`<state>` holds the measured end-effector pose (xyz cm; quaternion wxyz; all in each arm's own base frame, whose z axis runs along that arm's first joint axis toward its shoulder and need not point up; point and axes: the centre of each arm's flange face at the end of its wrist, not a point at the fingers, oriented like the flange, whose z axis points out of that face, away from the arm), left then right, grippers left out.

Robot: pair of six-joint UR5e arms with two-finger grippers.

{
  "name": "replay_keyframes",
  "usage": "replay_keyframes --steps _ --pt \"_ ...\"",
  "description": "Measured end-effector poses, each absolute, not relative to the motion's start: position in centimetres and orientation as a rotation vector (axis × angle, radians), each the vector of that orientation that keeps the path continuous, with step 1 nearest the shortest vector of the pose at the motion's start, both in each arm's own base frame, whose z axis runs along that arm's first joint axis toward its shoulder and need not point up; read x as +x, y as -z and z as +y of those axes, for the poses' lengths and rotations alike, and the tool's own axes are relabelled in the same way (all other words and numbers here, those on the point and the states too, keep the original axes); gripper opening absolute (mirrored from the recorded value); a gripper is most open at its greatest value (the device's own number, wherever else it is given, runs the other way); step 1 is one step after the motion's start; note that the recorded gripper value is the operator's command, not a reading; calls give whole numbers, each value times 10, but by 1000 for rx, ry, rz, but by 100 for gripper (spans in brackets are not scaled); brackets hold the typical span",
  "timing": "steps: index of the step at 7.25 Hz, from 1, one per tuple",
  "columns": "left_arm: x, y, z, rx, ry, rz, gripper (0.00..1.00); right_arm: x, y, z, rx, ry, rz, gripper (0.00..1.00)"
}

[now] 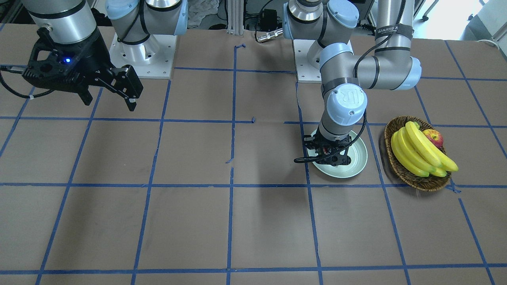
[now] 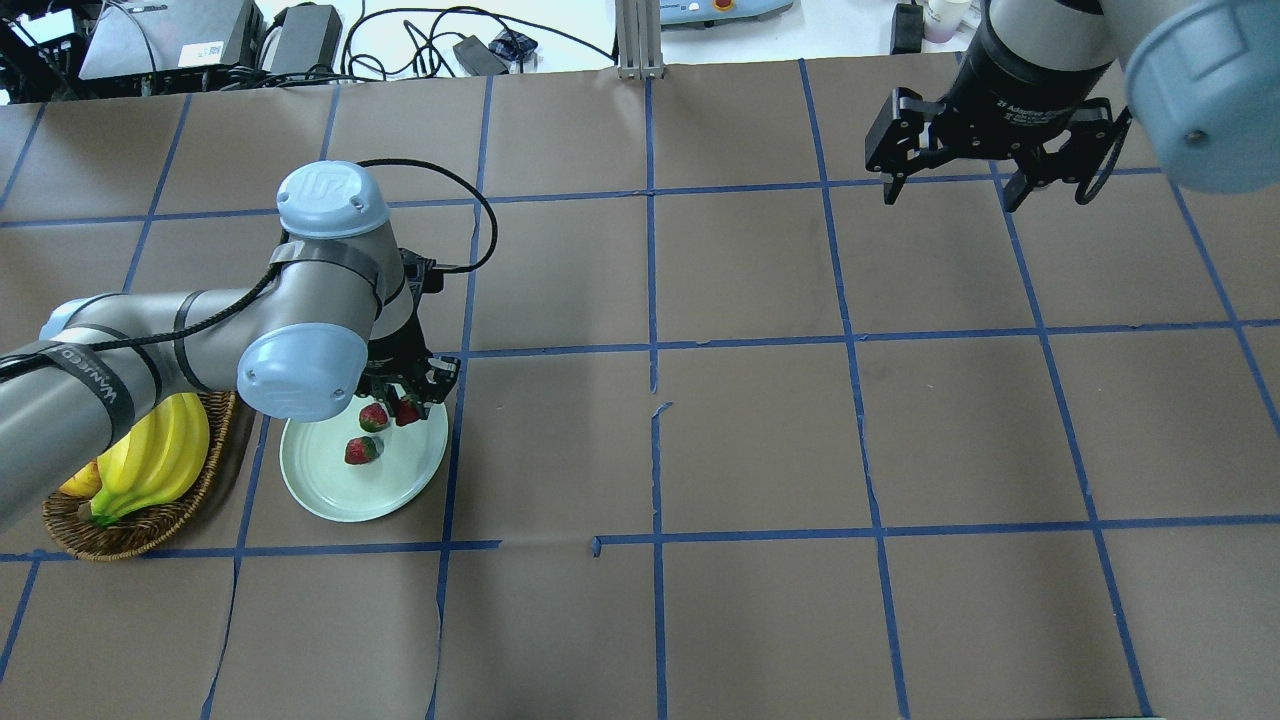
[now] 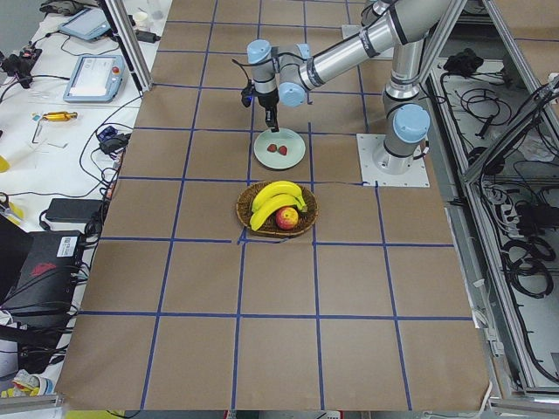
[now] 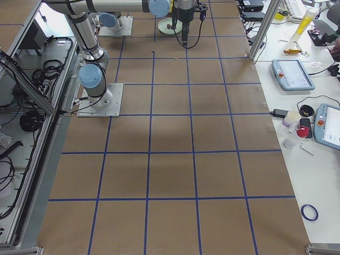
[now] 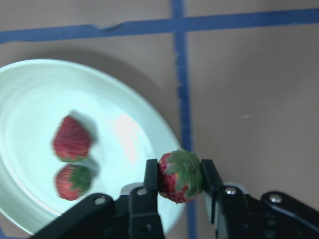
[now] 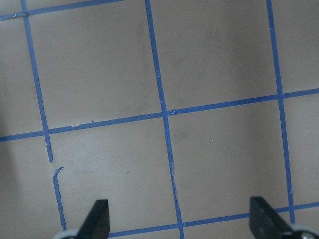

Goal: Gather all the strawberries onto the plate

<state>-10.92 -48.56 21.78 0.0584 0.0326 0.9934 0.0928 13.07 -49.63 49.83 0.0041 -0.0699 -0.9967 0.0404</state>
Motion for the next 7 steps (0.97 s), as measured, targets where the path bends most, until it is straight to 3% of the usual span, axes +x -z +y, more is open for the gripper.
replay_keyframes --steps 3,7 --pt "-101 -240 -489 112 -222 3024 100 131 -498 -496 -219 -127 -3123 100" --pt "-131 -456 -517 158 -93 3136 100 131 -499 -496 -215 -122 -3123 100"
